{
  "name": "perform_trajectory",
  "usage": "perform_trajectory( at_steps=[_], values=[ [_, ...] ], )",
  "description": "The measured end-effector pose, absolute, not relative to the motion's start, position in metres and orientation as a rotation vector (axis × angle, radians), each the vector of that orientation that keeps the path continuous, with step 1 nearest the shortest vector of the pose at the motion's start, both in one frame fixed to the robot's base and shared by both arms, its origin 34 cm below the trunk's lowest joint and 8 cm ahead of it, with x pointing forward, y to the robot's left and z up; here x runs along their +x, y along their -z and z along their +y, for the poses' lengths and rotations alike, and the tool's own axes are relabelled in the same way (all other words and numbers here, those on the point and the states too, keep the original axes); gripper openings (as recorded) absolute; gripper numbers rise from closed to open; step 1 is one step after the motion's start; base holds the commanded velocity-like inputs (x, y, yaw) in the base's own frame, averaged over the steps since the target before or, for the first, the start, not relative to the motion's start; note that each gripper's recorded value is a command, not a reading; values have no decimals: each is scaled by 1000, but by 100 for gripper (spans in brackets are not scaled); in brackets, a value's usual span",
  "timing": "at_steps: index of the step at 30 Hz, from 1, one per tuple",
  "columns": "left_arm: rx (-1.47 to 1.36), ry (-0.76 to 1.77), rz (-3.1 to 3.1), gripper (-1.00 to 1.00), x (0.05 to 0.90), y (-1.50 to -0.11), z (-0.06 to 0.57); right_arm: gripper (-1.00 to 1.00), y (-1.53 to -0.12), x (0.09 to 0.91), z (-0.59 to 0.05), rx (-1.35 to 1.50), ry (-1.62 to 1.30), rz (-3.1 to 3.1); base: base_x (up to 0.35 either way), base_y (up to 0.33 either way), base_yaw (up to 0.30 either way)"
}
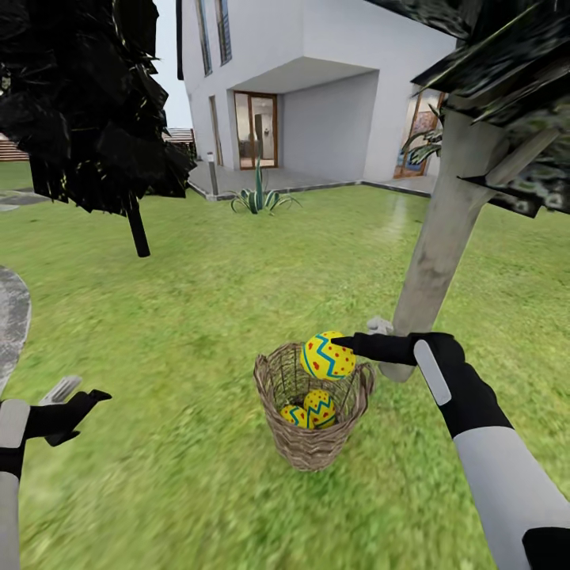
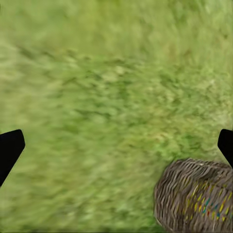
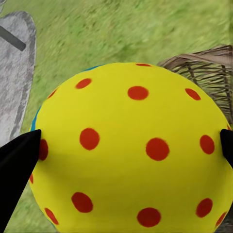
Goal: Take the three Easter eggs out of the wicker basket on the lawn in the garden, then place them on the lawn next to a single tree (choose any tree) so that all three eggs are next to the same tree and none are left in the basket.
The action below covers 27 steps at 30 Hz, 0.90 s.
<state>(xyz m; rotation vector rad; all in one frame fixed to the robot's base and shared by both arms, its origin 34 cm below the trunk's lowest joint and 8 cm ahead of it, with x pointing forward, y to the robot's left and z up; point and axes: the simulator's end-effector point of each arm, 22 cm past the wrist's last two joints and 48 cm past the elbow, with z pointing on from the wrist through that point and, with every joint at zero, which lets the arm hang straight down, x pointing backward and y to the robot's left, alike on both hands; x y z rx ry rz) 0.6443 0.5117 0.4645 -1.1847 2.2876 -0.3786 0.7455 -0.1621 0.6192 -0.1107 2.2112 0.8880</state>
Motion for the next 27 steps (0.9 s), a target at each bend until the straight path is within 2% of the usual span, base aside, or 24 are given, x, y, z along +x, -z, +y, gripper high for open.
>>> perform_trajectory(
  at_steps=[6,27],
  values=[
    [-1186,380,2296,100,648,-474,505,-100,-618,742,-163,-99,-889,2229,0,0,-71],
    [-1190,384,2322,100,659,-515,491,-100,-656,749,-167,-75,-896,2219,0,0,-298]
  ],
)
